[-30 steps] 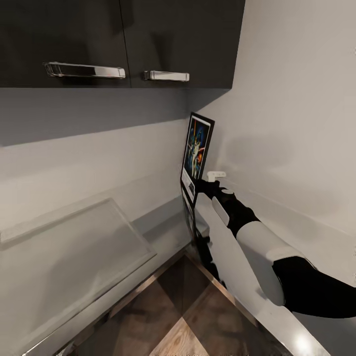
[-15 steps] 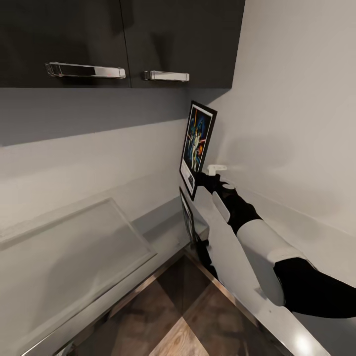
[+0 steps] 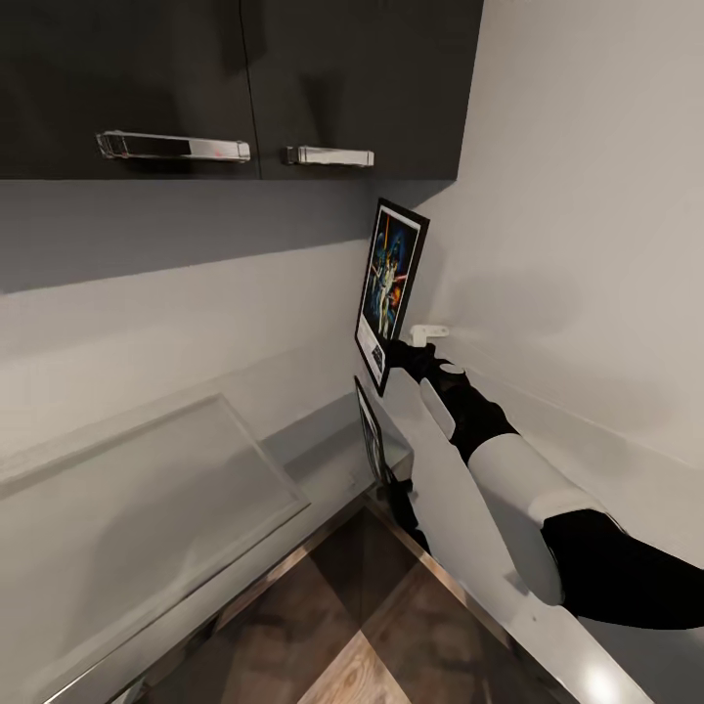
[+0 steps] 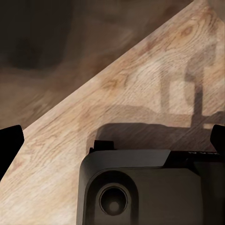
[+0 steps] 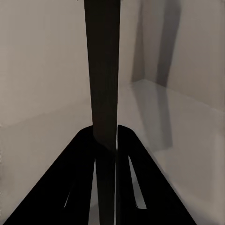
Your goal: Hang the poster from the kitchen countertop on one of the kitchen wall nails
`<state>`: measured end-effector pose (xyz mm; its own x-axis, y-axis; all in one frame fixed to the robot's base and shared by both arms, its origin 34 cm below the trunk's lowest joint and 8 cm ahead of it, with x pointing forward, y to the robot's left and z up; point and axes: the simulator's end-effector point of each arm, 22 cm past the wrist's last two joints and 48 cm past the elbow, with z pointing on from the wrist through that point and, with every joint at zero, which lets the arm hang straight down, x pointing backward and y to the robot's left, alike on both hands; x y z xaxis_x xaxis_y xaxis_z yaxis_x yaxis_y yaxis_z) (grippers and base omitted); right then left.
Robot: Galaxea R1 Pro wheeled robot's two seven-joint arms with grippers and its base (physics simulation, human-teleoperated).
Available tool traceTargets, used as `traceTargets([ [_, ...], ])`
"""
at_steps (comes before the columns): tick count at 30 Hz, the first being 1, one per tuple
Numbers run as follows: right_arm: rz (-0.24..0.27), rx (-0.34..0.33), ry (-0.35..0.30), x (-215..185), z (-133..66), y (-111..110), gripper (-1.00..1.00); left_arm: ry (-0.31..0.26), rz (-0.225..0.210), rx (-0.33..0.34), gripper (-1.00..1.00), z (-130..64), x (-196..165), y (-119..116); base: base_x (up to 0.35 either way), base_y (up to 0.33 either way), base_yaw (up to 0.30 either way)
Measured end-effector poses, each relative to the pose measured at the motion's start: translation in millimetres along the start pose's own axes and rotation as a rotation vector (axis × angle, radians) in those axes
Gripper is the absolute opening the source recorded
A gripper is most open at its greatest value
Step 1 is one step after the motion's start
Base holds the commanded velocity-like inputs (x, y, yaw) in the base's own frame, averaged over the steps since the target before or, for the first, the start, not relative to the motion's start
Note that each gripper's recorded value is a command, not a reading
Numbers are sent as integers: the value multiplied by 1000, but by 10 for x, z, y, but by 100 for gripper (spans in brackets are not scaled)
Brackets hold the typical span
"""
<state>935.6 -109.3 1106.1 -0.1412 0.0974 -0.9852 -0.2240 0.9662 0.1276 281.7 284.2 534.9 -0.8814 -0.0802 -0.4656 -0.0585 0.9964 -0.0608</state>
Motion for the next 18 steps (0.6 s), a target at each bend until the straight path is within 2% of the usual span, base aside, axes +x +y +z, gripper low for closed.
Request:
traceTargets([
  [3,0,0,0,-2,-1,0,-100,-1,0,0,100,1,-3,0,0,0,0],
  [6,2,-3,73,151,-8,8,-100,0,0,0,100,1,-2,0,0,0,0],
  [18,-1,-4,67,48,-57,32,-100,-16,0,1,100,7,-65,-5,0,0,0],
])
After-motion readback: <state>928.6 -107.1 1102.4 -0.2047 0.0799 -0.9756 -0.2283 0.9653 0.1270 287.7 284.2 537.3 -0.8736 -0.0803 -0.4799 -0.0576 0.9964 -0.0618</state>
